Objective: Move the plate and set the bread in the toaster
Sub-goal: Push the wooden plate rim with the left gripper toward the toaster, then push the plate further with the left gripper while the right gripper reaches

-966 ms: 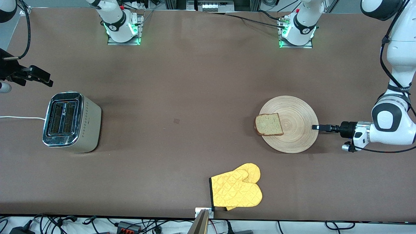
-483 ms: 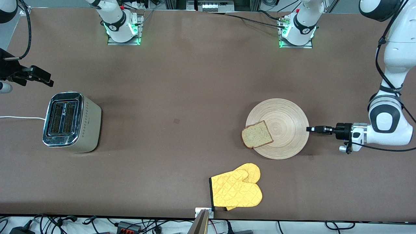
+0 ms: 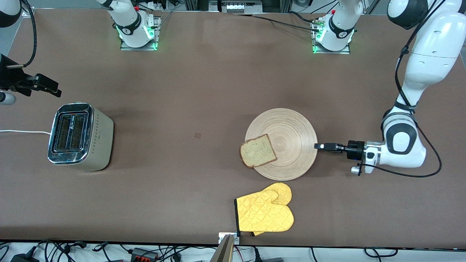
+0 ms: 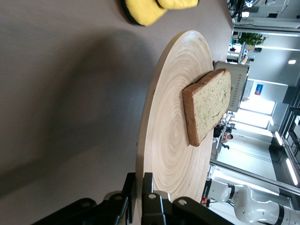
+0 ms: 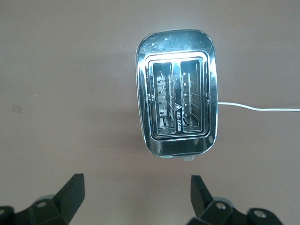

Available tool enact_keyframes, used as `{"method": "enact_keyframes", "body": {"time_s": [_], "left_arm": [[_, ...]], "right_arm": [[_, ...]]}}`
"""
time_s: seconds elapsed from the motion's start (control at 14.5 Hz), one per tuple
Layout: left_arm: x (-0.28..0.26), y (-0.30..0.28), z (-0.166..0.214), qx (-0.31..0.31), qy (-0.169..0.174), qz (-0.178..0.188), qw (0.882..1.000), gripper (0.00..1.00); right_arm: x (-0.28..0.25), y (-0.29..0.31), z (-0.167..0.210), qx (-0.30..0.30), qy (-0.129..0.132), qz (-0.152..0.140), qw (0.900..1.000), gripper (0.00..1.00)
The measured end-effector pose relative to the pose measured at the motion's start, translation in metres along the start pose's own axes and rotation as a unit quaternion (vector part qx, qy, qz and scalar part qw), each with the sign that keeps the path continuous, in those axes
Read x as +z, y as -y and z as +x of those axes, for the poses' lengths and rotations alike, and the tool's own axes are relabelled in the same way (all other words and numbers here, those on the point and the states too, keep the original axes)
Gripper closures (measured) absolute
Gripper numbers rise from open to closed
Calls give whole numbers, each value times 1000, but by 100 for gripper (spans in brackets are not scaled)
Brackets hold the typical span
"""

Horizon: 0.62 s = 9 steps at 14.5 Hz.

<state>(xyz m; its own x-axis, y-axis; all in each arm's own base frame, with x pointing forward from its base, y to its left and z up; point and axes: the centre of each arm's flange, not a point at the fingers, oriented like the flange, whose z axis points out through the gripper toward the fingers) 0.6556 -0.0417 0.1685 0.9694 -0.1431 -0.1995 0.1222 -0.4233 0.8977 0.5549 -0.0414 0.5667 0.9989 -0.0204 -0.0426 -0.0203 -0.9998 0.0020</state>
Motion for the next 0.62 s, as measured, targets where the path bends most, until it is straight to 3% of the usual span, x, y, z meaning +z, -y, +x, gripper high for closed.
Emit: {"method": "enact_keyframes", "body": {"time_s": [0.41,0.62], "left_arm": [[107,-68,20,50,48,-7,998,91],[167,-90,29,73,44,15,996,91]], "right_arm": [[15,0,7,0,13,0,1000,0],[19,10,9,-9,16,0,1000,0]]}}
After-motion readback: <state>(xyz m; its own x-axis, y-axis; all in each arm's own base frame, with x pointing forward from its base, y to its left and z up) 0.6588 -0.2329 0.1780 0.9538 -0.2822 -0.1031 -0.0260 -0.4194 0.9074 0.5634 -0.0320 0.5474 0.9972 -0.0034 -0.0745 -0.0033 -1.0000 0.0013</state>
